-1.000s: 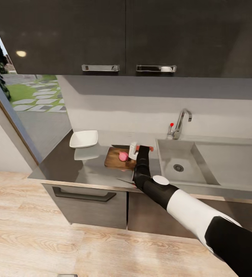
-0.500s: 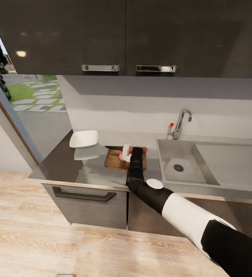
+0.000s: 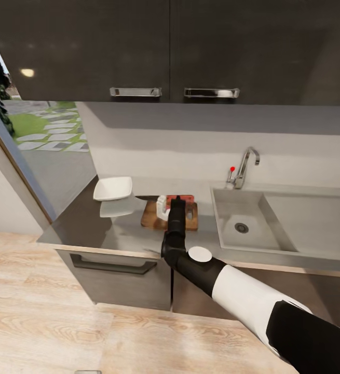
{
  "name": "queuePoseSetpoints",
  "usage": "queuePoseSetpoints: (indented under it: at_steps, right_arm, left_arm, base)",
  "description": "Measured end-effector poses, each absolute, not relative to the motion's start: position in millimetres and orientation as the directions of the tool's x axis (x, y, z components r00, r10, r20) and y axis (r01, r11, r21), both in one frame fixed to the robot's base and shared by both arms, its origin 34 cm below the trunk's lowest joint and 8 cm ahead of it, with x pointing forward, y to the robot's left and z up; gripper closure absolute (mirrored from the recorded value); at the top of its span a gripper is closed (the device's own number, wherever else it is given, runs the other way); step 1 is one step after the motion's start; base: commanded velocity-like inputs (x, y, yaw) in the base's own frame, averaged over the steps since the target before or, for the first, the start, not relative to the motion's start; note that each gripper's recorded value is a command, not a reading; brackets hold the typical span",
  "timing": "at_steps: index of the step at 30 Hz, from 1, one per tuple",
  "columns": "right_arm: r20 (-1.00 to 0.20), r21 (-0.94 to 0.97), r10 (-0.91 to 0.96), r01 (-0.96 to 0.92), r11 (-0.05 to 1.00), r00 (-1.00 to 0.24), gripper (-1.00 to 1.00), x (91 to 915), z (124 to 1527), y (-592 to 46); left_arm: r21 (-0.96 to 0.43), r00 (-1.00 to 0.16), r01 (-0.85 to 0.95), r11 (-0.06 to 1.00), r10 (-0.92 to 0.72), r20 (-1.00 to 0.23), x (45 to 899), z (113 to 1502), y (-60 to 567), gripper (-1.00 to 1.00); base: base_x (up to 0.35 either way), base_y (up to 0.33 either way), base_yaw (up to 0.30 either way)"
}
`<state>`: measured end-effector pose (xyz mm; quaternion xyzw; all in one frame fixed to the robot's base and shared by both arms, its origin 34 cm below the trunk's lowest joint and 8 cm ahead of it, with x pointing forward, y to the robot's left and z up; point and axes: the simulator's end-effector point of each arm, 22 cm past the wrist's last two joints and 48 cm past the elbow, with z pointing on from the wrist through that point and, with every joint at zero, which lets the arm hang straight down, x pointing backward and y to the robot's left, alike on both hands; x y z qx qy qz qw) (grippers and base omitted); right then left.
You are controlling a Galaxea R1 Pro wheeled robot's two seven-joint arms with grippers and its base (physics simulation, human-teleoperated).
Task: In the kitchen, take the Vidalia onion out of the sink, dice it on the chopping board with the paring knife, put the diced onion into the bowl on the countertop, then place both the paring knife and the chopping board into the sink.
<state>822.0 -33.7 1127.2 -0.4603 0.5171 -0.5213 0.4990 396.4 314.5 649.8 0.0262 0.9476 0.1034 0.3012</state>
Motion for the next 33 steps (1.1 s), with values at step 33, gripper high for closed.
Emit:
queuePoseSetpoints:
  at_steps: [33]
  right_arm:
    - [0.099, -0.990, -0.991, -0.112, -0.088, -0.095, 1.00, 827, 1079, -52]
  left_arm:
    - [0.211, -0.818, -0.012, 0.977, 0.111, -0.564, 396, 649, 314, -1.00]
  base:
    - [0.056, 0.003, 0.000]
